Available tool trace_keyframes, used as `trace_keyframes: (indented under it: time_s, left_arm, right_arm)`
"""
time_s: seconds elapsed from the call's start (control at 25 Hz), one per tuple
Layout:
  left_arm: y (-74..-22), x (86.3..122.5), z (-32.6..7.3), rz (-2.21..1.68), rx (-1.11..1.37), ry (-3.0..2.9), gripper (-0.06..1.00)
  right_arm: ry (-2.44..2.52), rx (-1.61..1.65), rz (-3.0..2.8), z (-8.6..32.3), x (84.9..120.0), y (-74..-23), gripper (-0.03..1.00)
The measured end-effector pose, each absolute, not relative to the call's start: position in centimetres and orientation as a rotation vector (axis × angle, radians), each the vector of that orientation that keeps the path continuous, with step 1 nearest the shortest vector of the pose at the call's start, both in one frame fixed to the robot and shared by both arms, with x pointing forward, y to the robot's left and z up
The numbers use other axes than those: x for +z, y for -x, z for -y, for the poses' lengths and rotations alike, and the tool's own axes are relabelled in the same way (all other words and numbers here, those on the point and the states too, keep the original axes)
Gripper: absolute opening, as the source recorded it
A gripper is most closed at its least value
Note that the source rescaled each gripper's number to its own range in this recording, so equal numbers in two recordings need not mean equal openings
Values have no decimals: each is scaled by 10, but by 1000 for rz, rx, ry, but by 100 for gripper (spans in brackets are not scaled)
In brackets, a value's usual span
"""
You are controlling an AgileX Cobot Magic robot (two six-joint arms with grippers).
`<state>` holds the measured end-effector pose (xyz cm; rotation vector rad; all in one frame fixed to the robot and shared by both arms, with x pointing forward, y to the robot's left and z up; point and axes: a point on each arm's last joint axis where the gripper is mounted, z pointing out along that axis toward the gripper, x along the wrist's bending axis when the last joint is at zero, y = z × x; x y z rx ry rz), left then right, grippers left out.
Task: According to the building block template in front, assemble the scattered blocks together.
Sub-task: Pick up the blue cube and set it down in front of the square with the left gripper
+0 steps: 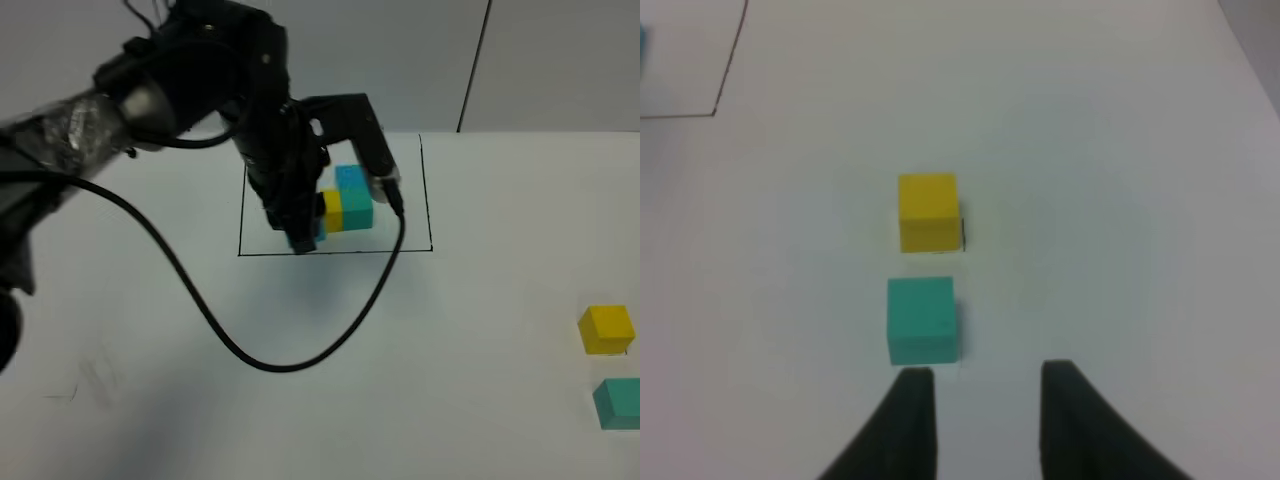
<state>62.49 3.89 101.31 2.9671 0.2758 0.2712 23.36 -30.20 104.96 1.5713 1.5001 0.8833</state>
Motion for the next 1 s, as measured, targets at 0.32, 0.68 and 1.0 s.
trace_keyframes:
  time_s: [0.32, 0.68, 1.0]
  left_arm:
    - [-621, 959, 13, -21, 190, -3031, 0]
    - [-613, 931, 33, 105, 115, -2993, 0]
    - [-613, 918, 35, 98, 77, -2996, 0]
  right_arm:
    - [-1571, 883, -1500, 302, 1050, -234, 0]
    - [-1571, 883, -1500, 302, 1050, -234, 0]
    - [-1571, 883, -1500, 302, 1050, -234, 0]
